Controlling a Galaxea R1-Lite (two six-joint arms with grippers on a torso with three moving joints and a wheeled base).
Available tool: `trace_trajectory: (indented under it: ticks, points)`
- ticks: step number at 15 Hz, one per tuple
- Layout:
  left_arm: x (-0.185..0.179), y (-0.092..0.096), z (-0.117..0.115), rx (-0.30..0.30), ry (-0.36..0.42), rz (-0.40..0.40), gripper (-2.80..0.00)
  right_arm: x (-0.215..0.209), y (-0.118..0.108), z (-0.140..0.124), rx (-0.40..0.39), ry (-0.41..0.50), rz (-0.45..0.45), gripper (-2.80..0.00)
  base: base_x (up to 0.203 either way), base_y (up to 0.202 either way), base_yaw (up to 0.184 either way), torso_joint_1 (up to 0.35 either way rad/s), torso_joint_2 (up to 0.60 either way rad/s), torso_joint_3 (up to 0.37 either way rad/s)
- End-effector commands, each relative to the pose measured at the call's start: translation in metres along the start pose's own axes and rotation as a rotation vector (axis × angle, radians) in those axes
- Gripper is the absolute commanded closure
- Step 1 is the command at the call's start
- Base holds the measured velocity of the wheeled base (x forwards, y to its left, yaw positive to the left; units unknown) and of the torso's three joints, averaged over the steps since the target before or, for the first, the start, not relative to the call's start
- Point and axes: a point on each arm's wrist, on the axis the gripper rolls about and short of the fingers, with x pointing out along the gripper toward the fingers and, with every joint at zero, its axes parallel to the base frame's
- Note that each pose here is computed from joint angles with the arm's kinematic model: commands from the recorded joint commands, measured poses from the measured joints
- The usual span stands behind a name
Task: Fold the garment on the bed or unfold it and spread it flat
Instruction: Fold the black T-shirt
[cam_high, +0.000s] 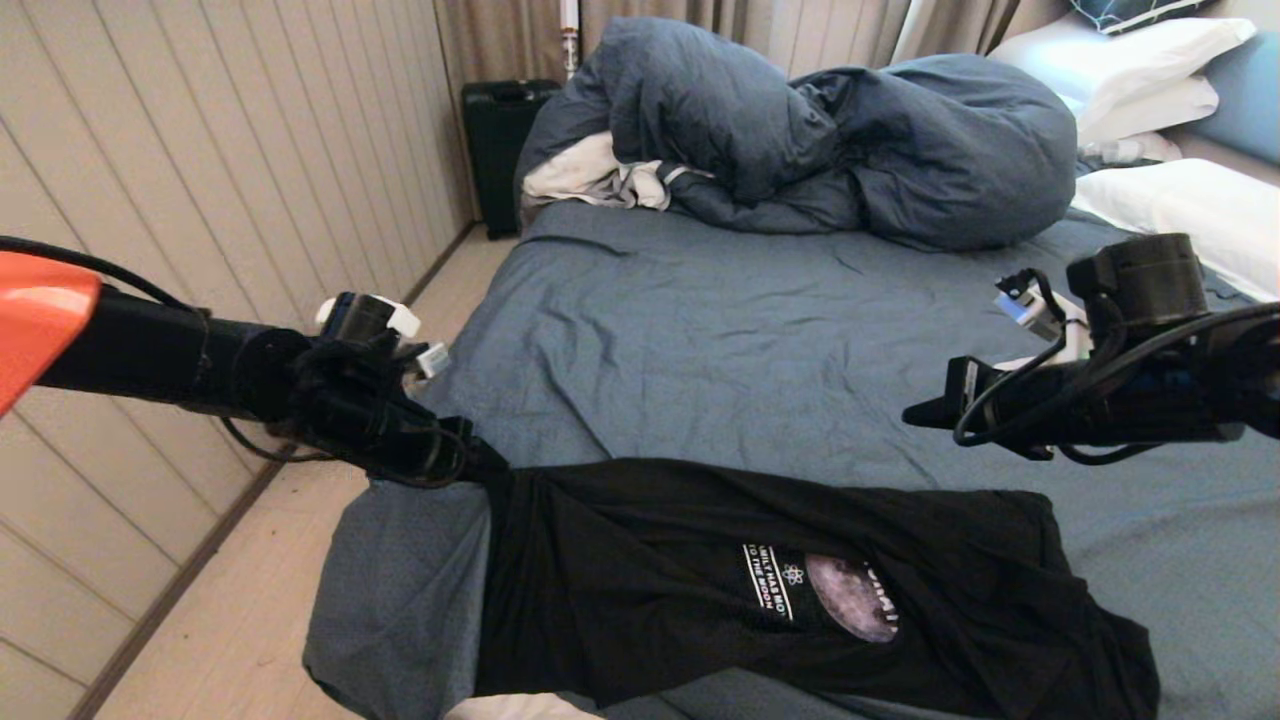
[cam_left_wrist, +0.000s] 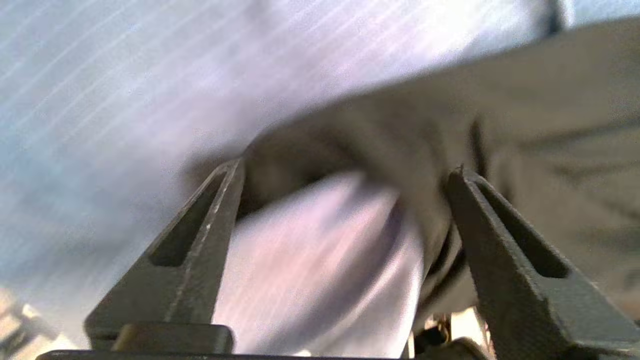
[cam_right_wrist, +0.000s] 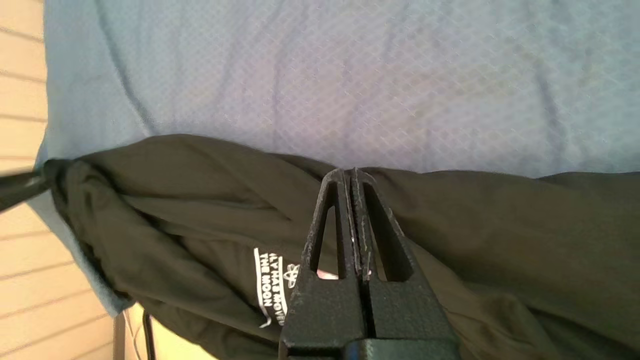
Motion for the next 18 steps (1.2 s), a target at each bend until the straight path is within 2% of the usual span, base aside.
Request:
trace_trajectory:
  ticks: [1, 5, 6, 10, 12, 14, 16, 18]
  points:
    - [-0.032, 0.003, -0.008, -0.012, -0.039, 0.010, -2.80, 0.000, -0.001, -0.001, 0.004, 0.001, -0.001, 0.00, 0.000, 0.000, 0.000, 0.000, 0.00, 0.000]
    - [-0.052, 0.004, -0.034, -0.022, -0.018, 0.011, -2.80, -0.002, -0.003, -0.003, 0.007, 0.004, 0.010, 0.00, 0.000, 0.000, 0.000, 0.000, 0.00, 0.000]
    - [-0.056, 0.000, -0.043, -0.015, -0.003, 0.002, 0.00, -0.003, -0.003, -0.004, 0.008, 0.007, 0.009, 0.00, 0.000, 0.000, 0.000, 0.000, 0.00, 0.000]
    - [-0.036, -0.034, -0.082, 0.072, 0.159, -0.108, 0.00, -0.004, -0.006, -0.012, 0.014, 0.025, 0.002, 0.00, 0.000, 0.000, 0.000, 0.000, 0.00, 0.000]
    - [-0.014, -0.039, -0.088, 0.094, 0.221, -0.106, 0.00, -0.003, -0.007, -0.015, 0.010, 0.037, -0.002, 0.00, 0.000, 0.000, 0.000, 0.000, 0.00, 0.000]
    - [0.014, -0.044, -0.090, 0.123, 0.239, -0.086, 0.00, -0.003, -0.008, -0.017, 0.009, 0.042, -0.004, 0.00, 0.000, 0.000, 0.000, 0.000, 0.00, 0.000]
    - [0.039, -0.051, -0.094, 0.167, 0.226, -0.023, 0.00, -0.004, -0.008, -0.018, 0.007, 0.038, -0.002, 0.00, 0.000, 0.000, 0.000, 0.000, 0.00, 0.000]
    - [0.043, -0.056, -0.091, 0.177, 0.203, -0.011, 0.00, -0.004, -0.008, -0.018, 0.005, 0.033, -0.002, 0.00, 0.000, 0.000, 0.000, 0.000, 0.00, 0.000]
